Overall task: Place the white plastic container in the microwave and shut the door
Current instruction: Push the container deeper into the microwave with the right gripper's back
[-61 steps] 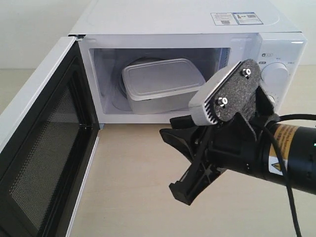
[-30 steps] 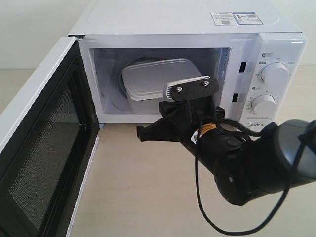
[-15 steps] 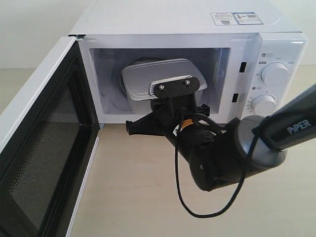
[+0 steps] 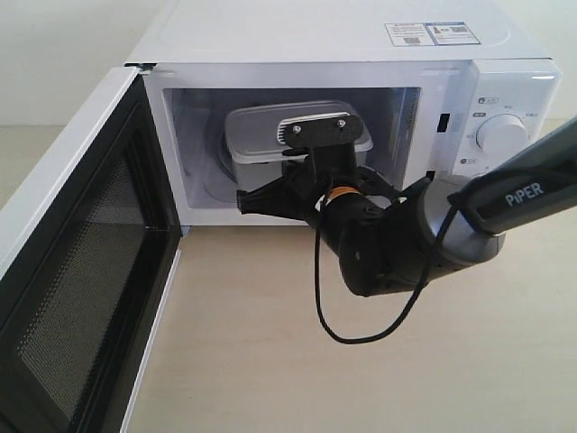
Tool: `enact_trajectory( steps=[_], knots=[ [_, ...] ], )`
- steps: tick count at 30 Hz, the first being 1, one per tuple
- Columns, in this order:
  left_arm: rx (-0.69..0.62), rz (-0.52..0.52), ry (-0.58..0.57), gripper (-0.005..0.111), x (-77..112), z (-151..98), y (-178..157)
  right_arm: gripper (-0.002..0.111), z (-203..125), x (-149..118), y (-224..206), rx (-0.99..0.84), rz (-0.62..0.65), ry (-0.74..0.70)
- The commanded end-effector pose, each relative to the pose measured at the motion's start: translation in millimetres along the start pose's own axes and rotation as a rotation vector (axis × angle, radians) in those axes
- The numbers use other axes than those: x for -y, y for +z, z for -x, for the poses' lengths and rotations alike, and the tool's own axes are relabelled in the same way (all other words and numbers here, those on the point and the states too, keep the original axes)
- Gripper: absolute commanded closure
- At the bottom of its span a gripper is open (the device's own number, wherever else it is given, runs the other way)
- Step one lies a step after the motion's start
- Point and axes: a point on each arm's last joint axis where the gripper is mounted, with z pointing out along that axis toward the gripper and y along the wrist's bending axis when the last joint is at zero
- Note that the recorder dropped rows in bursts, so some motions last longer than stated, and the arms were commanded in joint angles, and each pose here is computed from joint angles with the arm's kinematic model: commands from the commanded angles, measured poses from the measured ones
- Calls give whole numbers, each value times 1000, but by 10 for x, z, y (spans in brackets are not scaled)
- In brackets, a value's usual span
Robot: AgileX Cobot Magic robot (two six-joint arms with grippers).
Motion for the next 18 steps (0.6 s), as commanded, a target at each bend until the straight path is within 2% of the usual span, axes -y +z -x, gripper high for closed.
enact_trajectory(
  steps=[1, 10, 18],
  knots=[
    [7, 7, 1, 102, -5, -5, -2, 108, 78, 49, 72, 3, -8, -8],
    [7, 7, 1, 102, -5, -5, -2, 108, 167, 63, 124, 23, -8, -1],
    [7, 7, 1, 102, -5, -5, -2, 108, 51, 80, 162, -6, -14, -5]
  ],
)
